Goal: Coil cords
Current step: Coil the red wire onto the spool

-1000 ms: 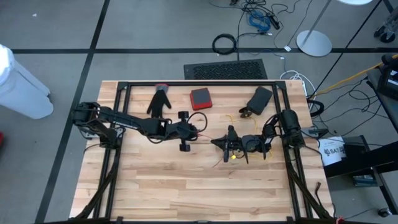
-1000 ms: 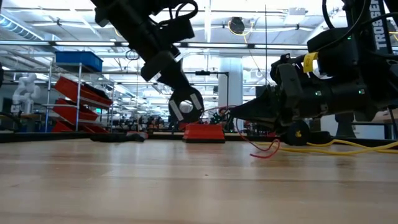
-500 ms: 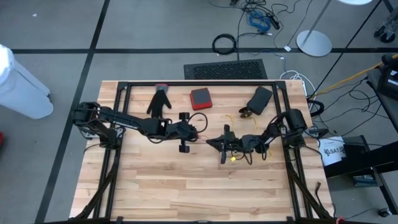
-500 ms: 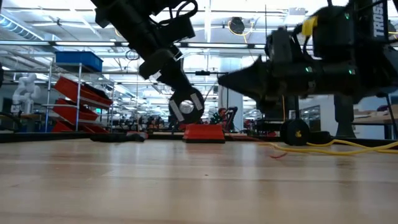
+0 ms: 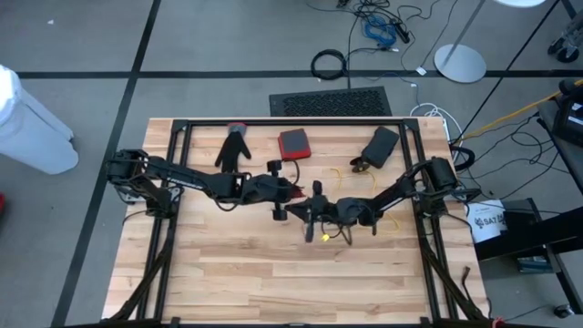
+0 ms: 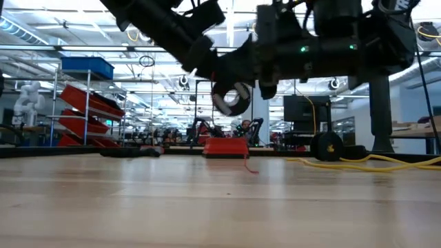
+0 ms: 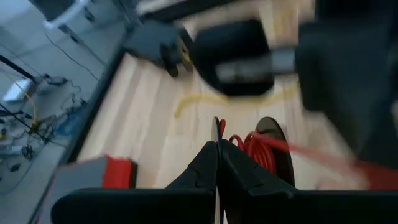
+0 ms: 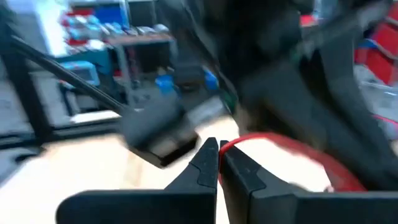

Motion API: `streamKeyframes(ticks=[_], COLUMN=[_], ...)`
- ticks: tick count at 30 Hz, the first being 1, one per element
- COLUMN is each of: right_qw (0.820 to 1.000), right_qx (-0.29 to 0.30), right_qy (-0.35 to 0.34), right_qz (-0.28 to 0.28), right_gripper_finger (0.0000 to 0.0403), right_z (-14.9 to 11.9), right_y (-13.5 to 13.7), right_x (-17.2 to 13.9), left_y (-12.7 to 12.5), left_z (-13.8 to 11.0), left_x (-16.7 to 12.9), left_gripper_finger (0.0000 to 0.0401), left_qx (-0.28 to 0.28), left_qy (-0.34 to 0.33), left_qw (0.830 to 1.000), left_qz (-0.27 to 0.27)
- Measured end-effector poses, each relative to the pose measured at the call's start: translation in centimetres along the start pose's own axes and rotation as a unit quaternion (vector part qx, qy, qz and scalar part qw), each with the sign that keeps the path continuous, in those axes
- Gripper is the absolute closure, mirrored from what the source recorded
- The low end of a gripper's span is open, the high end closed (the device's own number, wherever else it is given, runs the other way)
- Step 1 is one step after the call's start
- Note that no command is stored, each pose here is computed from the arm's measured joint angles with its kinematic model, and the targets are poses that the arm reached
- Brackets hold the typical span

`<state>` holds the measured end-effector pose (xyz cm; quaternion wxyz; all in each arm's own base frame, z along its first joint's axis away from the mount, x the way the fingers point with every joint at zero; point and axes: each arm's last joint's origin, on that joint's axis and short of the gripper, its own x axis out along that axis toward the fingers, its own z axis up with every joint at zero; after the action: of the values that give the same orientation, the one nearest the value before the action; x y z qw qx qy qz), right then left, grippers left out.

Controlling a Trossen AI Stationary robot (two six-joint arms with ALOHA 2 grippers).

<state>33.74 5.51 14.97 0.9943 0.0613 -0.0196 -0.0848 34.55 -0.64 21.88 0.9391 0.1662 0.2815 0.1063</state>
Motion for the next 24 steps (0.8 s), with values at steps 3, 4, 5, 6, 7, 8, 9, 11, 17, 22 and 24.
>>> streamKeyframes(ticks=[3,4,5,6,7,8,9,11,17,22,24], right_qw=[0.999,0.998,0.998,0.997,0.996,0.995,0.994,0.990,0.975,0.964,0.962], right_qx=[-0.009,-0.010,-0.014,-0.018,-0.024,-0.030,-0.037,-0.054,-0.098,-0.123,-0.133], right_qy=[0.016,0.016,0.016,0.015,0.014,0.014,0.013,0.012,0.009,0.014,0.017], right_qz=[-0.037,-0.051,-0.065,-0.077,-0.086,-0.096,-0.107,-0.131,-0.198,-0.233,-0.239], right_gripper_finger=[0.0403,0.0403,0.0403,0.0403,0.0403,0.0403,0.0403,0.0403,0.0403,0.0403,0.0403], right_z=[-0.2,-0.3,-0.3,-0.3,-0.3,-0.3,-0.3,-0.3,-0.2,-0.2,-0.3], right_y=[-0.1,-0.1,-0.1,-0.1,0.0,0.0,0.1,0.3,0.8,1.1,1.2], right_x=[0.2,0.2,0.1,0.1,0.0,0.0,-0.1,-0.2,-0.7,-1.1,-1.1], left_y=[0.2,0.3,0.3,0.4,0.4,0.5,0.5,0.6,1.0,1.2,1.3], left_z=[0.6,0.8,1.0,1.2,1.3,1.5,1.6,1.9,2.7,3.4,3.6], left_x=[0.0,0.0,-0.1,-0.1,-0.1,-0.1,-0.1,-0.2,-0.4,-0.7,-0.7], left_gripper_finger=[0.0393,0.0393,0.0393,0.0393,0.0393,0.0393,0.0393,0.0393,0.0393,0.0393,0.0393], left_qx=[-0.022,-0.029,-0.034,-0.042,-0.052,-0.062,-0.071,-0.091,-0.150,-0.182,-0.192], left_qy=[-0.030,-0.040,-0.050,-0.058,-0.067,-0.073,-0.079,-0.092,-0.136,-0.174,-0.186], left_qw=[0.999,0.999,0.998,0.997,0.996,0.995,0.994,0.991,0.978,0.966,0.962], left_qz=[0.014,0.016,0.018,0.020,0.022,0.023,0.024,0.038,0.050,0.052,0.053])
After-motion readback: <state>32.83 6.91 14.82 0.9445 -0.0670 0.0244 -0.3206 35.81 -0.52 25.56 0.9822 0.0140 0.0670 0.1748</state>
